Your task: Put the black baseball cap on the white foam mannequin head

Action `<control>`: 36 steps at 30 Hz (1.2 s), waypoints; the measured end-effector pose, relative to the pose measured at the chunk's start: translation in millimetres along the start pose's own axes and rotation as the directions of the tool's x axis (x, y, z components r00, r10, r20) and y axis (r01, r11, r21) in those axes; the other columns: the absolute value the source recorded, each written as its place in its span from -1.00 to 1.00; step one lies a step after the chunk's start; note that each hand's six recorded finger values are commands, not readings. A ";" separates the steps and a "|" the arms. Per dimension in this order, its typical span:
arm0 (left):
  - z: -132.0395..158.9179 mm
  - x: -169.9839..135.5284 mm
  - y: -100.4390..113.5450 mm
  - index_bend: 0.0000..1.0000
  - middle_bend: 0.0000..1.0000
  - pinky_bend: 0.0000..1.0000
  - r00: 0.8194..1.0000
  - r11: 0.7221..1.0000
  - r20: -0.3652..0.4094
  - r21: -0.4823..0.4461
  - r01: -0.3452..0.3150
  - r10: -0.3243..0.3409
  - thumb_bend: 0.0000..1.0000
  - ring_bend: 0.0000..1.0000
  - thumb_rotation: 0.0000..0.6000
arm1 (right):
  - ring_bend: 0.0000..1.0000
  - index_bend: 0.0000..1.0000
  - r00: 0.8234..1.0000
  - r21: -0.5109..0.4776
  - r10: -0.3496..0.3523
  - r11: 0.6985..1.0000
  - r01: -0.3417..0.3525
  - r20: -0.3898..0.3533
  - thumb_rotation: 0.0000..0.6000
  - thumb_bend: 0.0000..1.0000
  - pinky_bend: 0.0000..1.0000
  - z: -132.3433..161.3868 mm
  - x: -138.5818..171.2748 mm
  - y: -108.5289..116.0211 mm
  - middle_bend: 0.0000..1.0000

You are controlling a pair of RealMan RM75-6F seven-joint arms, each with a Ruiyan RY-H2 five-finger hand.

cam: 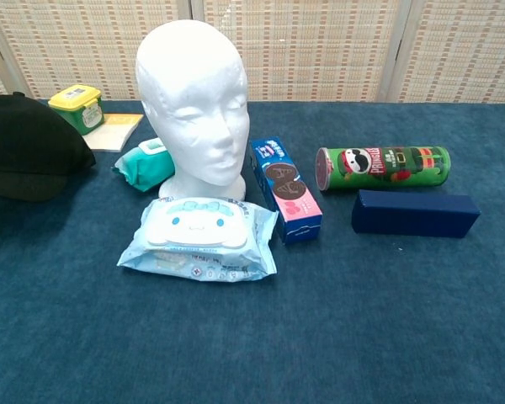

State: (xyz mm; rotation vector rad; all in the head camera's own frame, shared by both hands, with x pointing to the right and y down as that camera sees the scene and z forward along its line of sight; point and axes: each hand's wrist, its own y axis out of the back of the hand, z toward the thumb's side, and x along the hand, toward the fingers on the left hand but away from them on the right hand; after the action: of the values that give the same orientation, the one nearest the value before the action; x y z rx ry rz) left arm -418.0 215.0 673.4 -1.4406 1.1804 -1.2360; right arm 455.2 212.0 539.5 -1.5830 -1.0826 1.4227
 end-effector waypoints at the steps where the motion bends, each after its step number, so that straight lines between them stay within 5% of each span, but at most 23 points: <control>1: 0.3 0.2 0.8 0.23 -0.23 -0.23 1.000 1.000 0.002 -0.004 -0.008 0.008 -0.35 -0.46 1.00 | -0.69 -0.70 1.000 0.000 0.000 1.000 0.000 0.000 1.00 -1.00 -0.10 0.0 0.1 0.0 -0.46; 36: 15.3 13.2 31.6 0.73 0.05 -0.16 0.976 0.982 0.106 -0.023 -0.188 0.189 -0.28 -0.26 1.00 | -0.69 -0.70 1.000 -0.010 -0.010 1.000 0.010 -0.002 1.00 -1.00 -0.10 -0.8 2.0 2.8 -0.46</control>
State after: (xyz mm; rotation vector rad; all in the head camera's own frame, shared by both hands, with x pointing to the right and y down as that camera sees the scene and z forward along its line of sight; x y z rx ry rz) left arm -405.7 197.3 642.7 -1.3533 1.2220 -1.0100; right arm 456.4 212.9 536.3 -1.5840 -1.0966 1.4105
